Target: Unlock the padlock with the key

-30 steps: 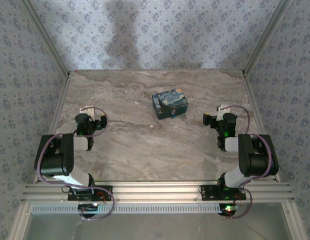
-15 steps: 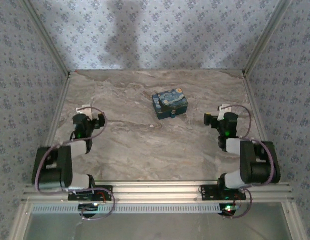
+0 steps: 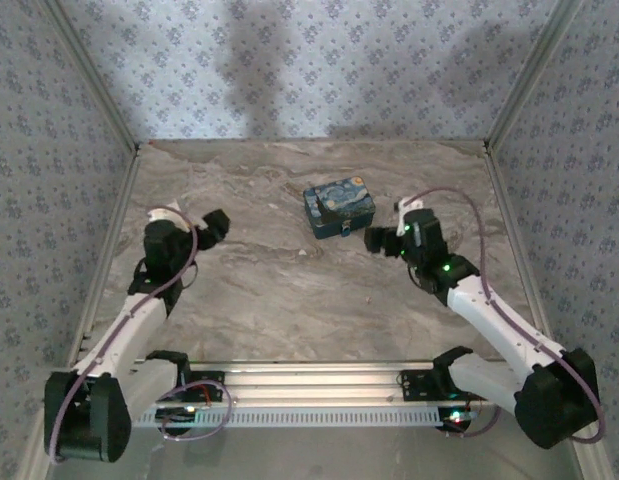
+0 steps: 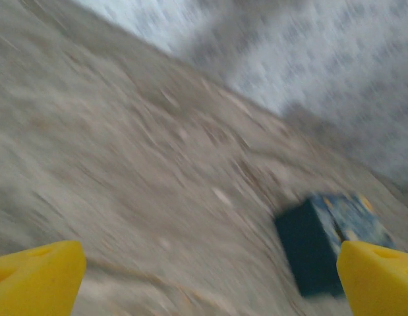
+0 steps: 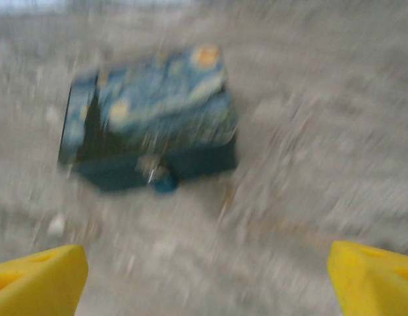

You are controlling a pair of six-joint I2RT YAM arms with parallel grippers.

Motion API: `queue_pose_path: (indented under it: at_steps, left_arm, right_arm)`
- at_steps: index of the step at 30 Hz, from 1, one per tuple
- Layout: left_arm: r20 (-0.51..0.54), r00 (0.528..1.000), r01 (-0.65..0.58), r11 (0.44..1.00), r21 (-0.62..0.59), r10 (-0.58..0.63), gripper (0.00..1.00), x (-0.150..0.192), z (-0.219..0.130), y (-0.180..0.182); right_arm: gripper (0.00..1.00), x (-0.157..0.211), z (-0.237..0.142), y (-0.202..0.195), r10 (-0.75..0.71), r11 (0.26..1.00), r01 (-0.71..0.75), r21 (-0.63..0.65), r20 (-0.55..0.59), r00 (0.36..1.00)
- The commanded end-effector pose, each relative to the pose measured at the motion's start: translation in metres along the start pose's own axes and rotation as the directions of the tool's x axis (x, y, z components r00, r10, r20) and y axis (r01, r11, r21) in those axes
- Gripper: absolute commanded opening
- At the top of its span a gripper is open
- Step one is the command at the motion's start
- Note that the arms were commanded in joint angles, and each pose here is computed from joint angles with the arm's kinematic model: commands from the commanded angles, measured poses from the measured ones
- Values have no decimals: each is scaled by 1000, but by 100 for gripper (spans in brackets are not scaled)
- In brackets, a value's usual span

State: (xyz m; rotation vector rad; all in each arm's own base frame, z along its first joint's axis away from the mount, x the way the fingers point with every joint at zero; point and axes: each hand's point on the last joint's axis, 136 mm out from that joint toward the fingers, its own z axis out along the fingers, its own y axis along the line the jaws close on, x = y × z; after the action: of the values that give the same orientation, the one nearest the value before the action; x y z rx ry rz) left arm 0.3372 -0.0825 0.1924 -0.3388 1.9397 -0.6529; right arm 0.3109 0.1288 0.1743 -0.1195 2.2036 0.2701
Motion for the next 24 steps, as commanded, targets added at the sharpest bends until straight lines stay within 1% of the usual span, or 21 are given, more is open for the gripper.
queue_pose_path:
  at_steps: [1,4,7,11,15,19,24]
  left_arm:
    - [-153,986,77,992,102,-61,98,41,-1,-37]
    - [-212,977,67,984,164,-31,98,69,2,-63]
    - [-246,969,60,977,207,-7,98,90,10,-80]
    - [-286,958,79,969,235,-8,98,108,23,-91]
    - [-318,948,72,966,247,10,98,120,31,-99]
    - [-313,950,64,968,242,15,98,120,34,-100]
    - [-318,948,62,971,232,15,98,123,36,-98]
  right_arm:
    - [91,85,-11,-6,79,995,-61,73,-284,956]
    - [84,122,-13,5,98,995,-91,35,-400,911]
    - [80,143,-14,15,86,996,-93,9,-480,873]
    - [76,159,-9,23,68,997,-81,1,-545,836]
    - [68,166,4,29,67,997,-78,6,-582,810]
    - [60,170,14,30,58,998,-54,25,-606,793]
    - [53,167,24,28,59,998,-35,52,-589,806]
